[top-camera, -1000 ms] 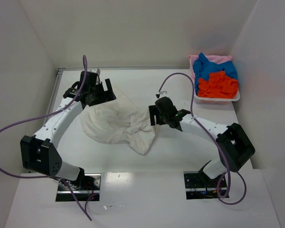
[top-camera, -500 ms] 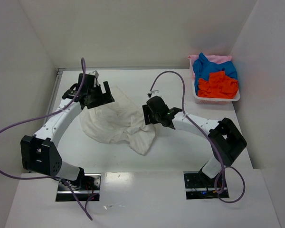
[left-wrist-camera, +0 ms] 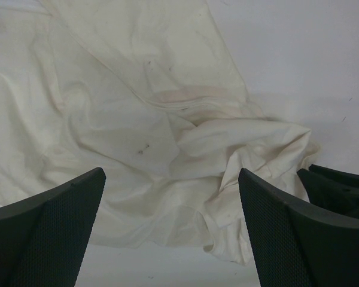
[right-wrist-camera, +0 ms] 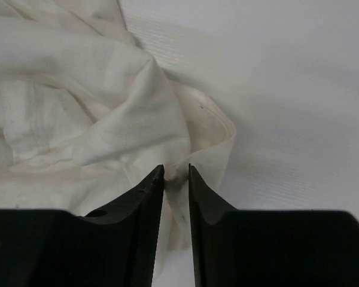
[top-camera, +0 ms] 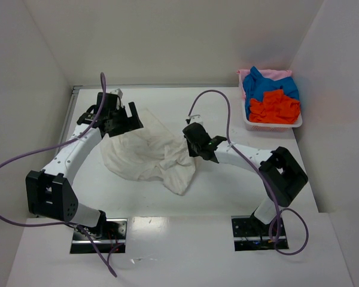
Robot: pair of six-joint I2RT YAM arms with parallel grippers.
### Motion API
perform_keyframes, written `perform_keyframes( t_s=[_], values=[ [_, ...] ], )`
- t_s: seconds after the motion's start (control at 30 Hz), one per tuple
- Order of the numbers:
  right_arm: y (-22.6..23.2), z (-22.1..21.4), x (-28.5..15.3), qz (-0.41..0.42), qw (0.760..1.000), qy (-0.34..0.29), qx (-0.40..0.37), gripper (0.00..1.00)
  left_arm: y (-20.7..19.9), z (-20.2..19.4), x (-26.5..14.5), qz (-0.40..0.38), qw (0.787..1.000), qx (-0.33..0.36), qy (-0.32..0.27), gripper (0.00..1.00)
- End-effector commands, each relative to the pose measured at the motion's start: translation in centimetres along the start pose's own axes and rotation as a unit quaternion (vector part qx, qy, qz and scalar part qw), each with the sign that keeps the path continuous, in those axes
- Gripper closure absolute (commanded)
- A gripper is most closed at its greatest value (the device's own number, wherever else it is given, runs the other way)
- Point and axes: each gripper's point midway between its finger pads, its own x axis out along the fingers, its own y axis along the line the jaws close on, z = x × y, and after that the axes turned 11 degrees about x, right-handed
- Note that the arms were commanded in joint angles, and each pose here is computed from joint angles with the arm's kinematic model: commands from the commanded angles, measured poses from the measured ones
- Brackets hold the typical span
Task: Fold and stack the t-shirts
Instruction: Flatten out the tshirt
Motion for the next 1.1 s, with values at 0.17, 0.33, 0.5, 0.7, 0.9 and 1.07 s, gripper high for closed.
perform_keyframes(
  t_s=[0.17,0.33,0.5,0.7,0.9,1.07],
  values=[
    [0.0,0.5,0.8,-0.023,1.0,-0.014,-0.002,0.85,-0.3,0.7,-0.7,-0.015,1.0,0.019,-0.018,0.0],
    [-0.1,0.3,0.8,-0.025,1.0,-0.01,-0.003,0.52,0.0,0.8,-0.7,-0.012,1.0,0.016,-0.019,0.0],
    [-0.5,-0.2,0.7,-0.028,1.0,-0.006,-0.005,0.31,0.0,0.8,-0.7,-0.012,1.0,0.016,-0.019,0.0],
    [-1.6,-1.1,1.1,-0.049,0.999,-0.002,-0.007,0.66,0.5,0.7,-0.4,-0.007,1.0,0.017,-0.016,0.0],
    [-3.2,-0.5,0.9,-0.094,0.995,-0.021,-0.002,1.0,2.5,1.3,1.4,0.016,1.0,-0.002,-0.003,0.0],
    [-3.1,1.2,-0.4,-0.092,0.994,-0.05,0.013,1.0,3.9,2.0,4.5,0.01,0.999,-0.032,0.003,0.0]
  ],
)
